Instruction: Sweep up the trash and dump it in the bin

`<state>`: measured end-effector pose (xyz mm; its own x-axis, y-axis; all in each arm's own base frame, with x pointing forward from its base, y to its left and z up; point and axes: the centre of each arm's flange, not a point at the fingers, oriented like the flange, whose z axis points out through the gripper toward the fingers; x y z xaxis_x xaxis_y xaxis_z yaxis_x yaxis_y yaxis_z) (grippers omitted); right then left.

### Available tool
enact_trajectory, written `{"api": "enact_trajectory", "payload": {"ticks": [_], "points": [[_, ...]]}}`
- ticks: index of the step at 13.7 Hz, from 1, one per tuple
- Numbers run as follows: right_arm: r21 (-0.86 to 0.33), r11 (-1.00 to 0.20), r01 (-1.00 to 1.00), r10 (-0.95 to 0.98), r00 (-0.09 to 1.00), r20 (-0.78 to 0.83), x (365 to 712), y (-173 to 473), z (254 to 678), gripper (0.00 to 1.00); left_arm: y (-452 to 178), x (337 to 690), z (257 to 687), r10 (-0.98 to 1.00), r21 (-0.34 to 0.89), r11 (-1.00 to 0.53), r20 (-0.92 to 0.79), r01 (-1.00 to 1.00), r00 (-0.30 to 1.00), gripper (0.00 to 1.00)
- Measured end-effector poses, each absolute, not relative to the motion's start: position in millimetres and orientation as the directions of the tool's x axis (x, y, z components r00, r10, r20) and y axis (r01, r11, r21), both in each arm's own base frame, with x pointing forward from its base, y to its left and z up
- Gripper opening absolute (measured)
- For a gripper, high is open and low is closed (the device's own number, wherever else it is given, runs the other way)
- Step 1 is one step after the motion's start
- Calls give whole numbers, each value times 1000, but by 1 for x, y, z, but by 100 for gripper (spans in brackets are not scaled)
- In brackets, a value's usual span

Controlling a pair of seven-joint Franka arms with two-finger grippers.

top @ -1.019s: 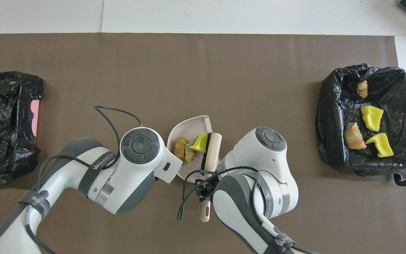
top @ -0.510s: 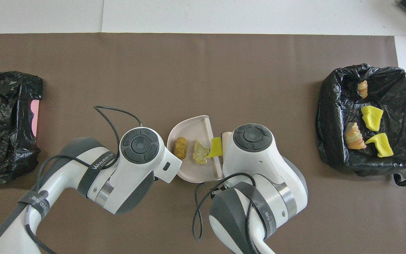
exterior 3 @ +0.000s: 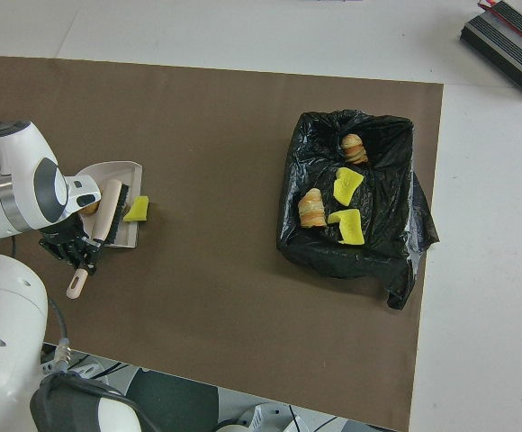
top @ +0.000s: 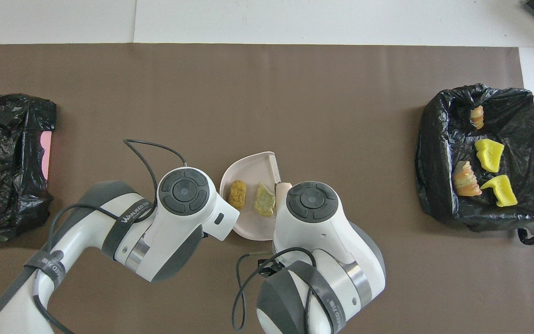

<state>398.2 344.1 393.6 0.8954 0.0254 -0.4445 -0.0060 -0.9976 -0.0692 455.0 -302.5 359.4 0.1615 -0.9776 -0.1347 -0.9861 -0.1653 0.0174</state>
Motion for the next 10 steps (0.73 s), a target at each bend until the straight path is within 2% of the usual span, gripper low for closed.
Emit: {"api": "enact_trajectory", "payload": {"ticks": [3,6,10], "points": [[-120,-992,-46,15,885,-465,392,350,394,26,-302,455,359,-978,17,-166,-135,-986,162,32],[-97,-995,7,50,891,-451,393,342,392,26,-302,455,359,-977,17,-166,-135,-986,163,32],[12,-995,102,88,906,-414,435,276,365,26,-302,455,359,-977,17,-167,-135,-986,163,32]]}}
